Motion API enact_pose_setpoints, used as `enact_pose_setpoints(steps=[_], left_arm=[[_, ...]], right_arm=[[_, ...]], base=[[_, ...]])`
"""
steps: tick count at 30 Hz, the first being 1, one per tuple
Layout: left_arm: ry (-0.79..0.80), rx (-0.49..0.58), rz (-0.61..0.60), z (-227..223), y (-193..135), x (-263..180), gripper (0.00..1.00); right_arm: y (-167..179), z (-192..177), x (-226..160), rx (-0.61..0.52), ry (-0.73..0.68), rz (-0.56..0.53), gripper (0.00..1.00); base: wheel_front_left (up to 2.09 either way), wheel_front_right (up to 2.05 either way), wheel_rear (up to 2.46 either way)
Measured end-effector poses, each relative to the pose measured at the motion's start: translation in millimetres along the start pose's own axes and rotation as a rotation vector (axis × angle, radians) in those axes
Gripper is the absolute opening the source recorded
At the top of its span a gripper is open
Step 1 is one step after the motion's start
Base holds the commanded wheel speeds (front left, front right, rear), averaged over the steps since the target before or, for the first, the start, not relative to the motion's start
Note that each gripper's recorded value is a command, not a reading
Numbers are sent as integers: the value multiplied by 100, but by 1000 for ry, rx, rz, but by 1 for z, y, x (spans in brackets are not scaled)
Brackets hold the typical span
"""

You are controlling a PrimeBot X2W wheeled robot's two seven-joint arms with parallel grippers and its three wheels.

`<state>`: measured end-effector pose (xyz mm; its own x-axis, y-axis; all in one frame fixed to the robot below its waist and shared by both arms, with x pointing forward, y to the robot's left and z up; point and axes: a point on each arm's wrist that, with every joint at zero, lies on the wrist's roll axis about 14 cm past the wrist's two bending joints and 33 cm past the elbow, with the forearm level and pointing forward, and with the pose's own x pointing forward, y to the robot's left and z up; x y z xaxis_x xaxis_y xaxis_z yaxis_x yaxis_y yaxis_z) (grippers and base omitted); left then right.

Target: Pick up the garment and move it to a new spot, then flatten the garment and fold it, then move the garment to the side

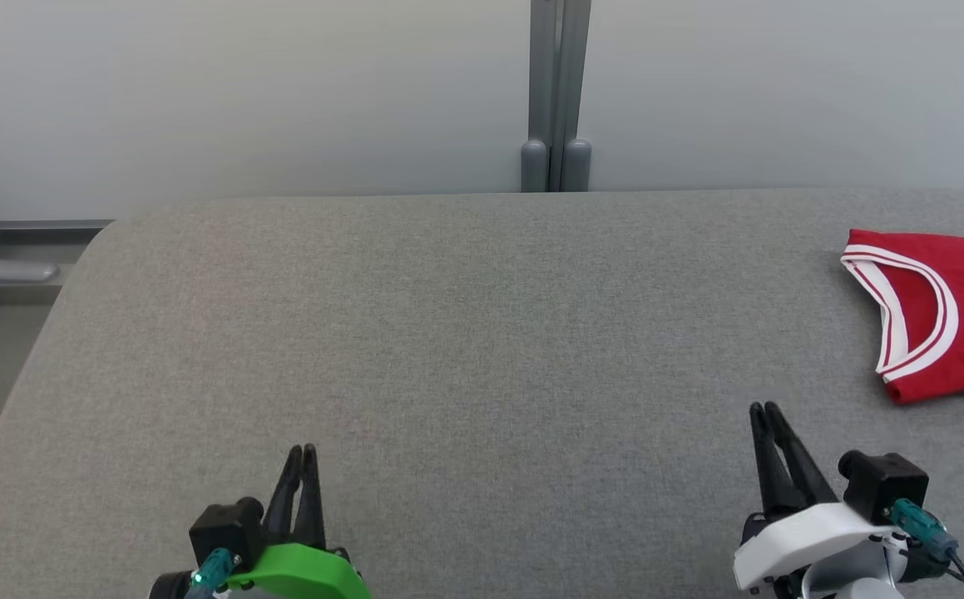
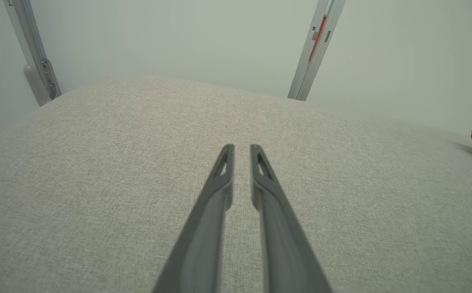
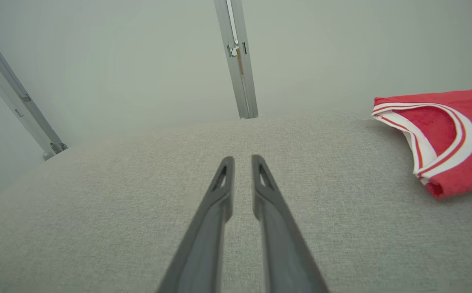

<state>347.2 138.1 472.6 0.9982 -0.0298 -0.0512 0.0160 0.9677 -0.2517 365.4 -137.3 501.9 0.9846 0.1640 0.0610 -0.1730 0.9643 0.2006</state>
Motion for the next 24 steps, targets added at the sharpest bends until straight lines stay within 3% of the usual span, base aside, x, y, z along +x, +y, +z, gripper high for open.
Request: enact_pose_setpoints(steps=[24], left_arm=[[79, -380, 92, -7, 26, 4, 0]], right_arm=[[-26, -8, -2, 387, 37, -125, 0]], base=[[0, 0, 0]])
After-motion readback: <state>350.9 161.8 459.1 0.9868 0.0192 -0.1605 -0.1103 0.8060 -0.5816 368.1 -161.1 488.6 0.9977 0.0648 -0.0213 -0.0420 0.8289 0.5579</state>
